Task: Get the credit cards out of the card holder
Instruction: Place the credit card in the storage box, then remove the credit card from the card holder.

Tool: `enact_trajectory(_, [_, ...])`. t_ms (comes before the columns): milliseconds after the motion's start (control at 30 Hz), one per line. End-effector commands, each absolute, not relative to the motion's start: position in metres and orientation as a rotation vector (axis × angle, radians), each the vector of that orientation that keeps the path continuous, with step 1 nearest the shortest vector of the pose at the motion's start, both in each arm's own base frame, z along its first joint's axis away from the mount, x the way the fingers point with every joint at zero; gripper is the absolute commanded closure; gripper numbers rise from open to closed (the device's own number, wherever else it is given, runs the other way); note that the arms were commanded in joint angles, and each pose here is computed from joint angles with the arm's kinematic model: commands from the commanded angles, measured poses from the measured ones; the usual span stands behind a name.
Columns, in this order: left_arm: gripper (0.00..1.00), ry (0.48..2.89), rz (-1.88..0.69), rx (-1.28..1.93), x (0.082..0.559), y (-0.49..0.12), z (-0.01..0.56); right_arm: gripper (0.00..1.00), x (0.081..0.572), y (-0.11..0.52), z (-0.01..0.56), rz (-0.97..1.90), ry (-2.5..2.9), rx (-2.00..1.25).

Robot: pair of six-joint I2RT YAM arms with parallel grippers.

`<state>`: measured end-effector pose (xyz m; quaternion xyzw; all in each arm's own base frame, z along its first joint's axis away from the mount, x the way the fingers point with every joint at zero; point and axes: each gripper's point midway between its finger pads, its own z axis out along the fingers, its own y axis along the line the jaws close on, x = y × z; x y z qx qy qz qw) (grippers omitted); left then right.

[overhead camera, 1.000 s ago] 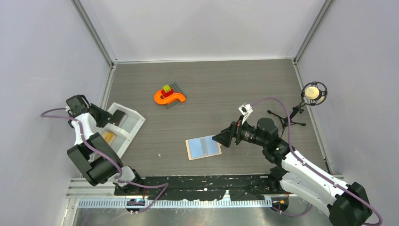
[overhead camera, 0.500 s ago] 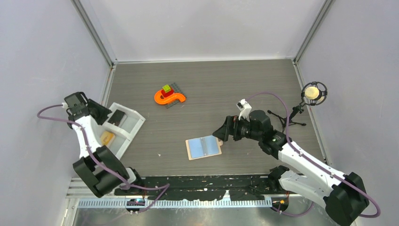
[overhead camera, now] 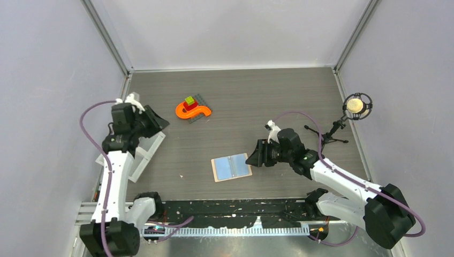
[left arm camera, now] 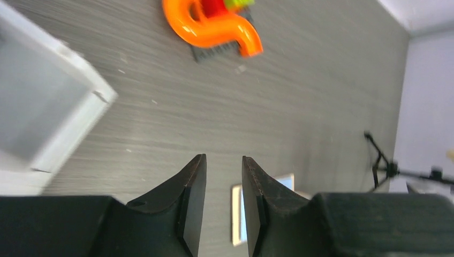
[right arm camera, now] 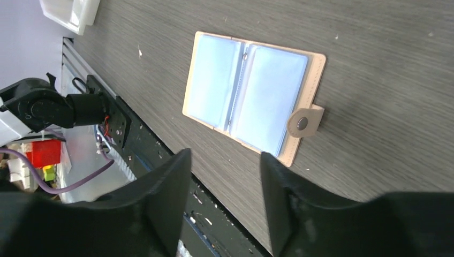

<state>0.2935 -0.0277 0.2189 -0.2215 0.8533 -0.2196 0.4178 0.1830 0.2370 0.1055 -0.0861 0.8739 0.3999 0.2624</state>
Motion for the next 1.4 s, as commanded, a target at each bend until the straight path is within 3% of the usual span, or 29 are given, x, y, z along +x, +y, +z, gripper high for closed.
enact_trajectory(0, [0.68, 2.205, -0.665, -0.381, 0.271, -0.075, 0.205, 0.49, 0.179, 0.248, 0.115, 1.185, 2.313, -0.26])
enact_trajectory(400, [0.69, 2.202, -1.015, -0.152, 0.212, -0.169, 0.174, 0.47, 0.167, 0.267, 0.112, 1.178, 2.298, -0.331])
enact_trajectory(833, [0.72, 2.273, -1.112, -0.075, 0.2, -0.216, 0.111, 0.41, 0.195, 0.265, 0.077, 0.967, 2.402, -0.254])
enact_trajectory(1367, [0.76, 2.408, -1.055, -0.032, 0.192, -0.24, 0.06, 0.43, 0.198, 0.267, 0.046, 0.92, 2.487, -0.228])
